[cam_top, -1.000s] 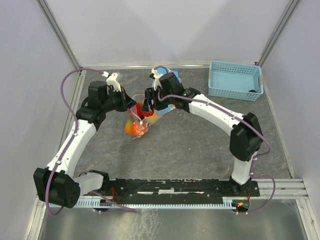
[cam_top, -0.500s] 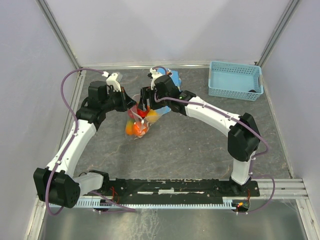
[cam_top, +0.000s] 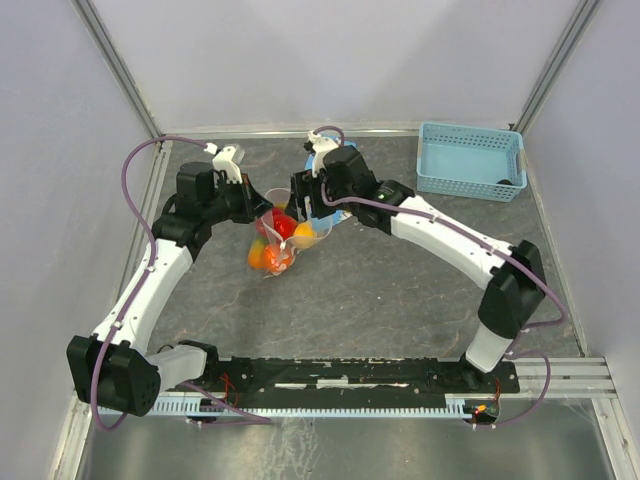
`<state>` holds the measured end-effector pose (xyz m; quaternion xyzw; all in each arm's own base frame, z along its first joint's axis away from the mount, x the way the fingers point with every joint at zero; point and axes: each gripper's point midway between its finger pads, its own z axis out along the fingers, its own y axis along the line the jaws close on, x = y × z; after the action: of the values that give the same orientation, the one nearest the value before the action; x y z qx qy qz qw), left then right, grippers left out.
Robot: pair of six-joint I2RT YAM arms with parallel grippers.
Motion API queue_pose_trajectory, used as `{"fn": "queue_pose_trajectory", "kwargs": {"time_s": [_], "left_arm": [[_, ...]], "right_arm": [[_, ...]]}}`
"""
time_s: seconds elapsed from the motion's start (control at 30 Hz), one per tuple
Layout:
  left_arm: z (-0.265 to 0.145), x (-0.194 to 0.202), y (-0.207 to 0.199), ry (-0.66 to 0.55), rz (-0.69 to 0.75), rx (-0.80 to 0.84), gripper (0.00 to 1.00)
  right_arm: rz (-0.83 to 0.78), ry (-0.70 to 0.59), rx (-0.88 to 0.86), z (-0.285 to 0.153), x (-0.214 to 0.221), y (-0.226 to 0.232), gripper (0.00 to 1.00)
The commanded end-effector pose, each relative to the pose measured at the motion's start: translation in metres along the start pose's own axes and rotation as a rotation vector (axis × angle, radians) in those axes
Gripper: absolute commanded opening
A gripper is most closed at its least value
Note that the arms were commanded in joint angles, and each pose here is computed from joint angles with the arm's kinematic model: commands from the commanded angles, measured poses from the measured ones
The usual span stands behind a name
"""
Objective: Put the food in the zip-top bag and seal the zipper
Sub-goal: Place the fake fruit in the zipper food storage bag.
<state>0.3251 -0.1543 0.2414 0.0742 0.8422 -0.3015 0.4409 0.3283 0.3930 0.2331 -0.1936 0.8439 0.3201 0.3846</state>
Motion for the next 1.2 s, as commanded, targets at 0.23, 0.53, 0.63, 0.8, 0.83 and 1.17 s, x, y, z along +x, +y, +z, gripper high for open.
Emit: {"fn": "queue_pose_trajectory", "kwargs": {"time_s": [0.23,0.53,0.63,0.8,0.83,1.17], "left_arm": [[-0.005,-0.018,-0.014,-0.065,0.0,0.054,0.03],[-0.006,-0.019,-0.015,-0.066,0.001,0.056,0.03],[-0.006,-0.019,-0.014,-0.068,0.004,0.054,0.03],[-0.007,-0.019,-0.014,-0.07,0.003,0.051,0.03],[-0.007,-0.019,-0.014,-0.07,0.004,0.052,0.03],[-0.007,-0.019,-0.014,-0.071,0.004,0.052,0.03]], "right_arm": [[-0.142,0.021,0.114,-0.04,0.008,-0.025,0.72],[-0.113,0.033,0.229,-0.026,0.029,-0.054,0.62],[-0.104,0.033,0.24,-0.023,0.03,-0.057,0.59],[-0.107,0.0,0.21,-0.037,0.017,-0.047,0.59],[-0.108,-0.011,0.212,-0.041,0.014,-0.046,0.59],[-0.093,-0.053,0.28,-0.05,0.013,-0.059,0.59]]}}
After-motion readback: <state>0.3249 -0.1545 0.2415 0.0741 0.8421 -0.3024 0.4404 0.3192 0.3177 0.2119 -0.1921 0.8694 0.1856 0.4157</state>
